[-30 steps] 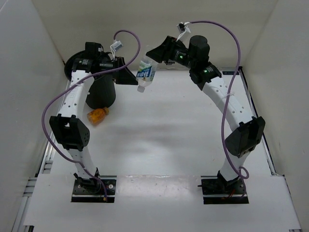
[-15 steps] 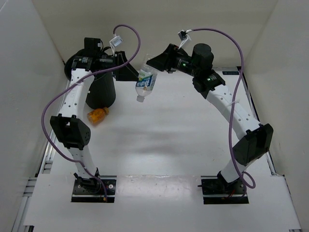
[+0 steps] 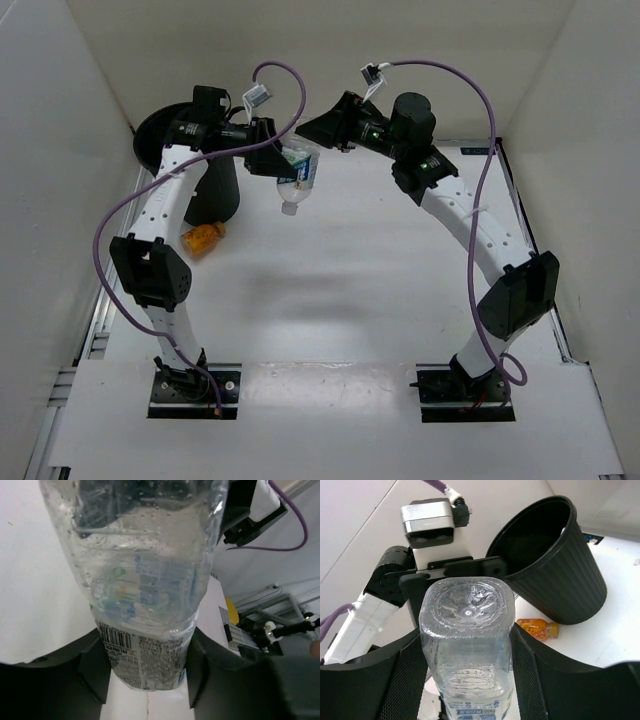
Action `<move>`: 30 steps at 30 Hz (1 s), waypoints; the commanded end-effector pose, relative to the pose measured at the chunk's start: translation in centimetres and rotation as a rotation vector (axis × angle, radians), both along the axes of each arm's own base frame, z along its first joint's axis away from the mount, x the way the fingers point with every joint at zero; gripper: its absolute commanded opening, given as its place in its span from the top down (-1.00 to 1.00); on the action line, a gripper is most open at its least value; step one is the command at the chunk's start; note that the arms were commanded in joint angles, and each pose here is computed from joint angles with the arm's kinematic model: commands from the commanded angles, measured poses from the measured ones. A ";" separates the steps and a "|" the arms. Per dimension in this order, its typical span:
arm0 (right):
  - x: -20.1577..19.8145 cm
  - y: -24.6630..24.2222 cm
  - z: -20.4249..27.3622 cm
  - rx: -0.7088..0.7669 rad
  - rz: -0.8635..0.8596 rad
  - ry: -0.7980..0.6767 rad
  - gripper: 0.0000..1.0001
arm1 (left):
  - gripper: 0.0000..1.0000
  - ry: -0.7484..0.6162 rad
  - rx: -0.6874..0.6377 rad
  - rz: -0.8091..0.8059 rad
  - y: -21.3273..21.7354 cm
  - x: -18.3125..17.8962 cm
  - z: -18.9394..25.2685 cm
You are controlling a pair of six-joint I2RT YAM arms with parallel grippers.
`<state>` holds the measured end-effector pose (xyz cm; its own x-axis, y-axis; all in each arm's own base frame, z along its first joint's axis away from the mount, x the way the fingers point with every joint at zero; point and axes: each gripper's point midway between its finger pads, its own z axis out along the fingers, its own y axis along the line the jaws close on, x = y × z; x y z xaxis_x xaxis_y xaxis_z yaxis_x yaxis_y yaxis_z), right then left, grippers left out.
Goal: Put the plastic bottles in the bin
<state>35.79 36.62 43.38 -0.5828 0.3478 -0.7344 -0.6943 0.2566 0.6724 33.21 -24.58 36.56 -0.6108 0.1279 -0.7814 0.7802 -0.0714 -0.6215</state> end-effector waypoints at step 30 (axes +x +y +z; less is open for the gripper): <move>-1.4 -13.6 -4.7 -0.339 -0.595 0.025 -1.00 | 0.80 -0.697 1.205 1.433 28.5 19.0 1.3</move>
<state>34.11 24.09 40.55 -0.3785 0.3944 -0.8374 -0.4123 0.7382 0.5340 52.11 1.91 39.49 -0.3284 0.4443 -0.8335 0.0291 0.8868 0.4613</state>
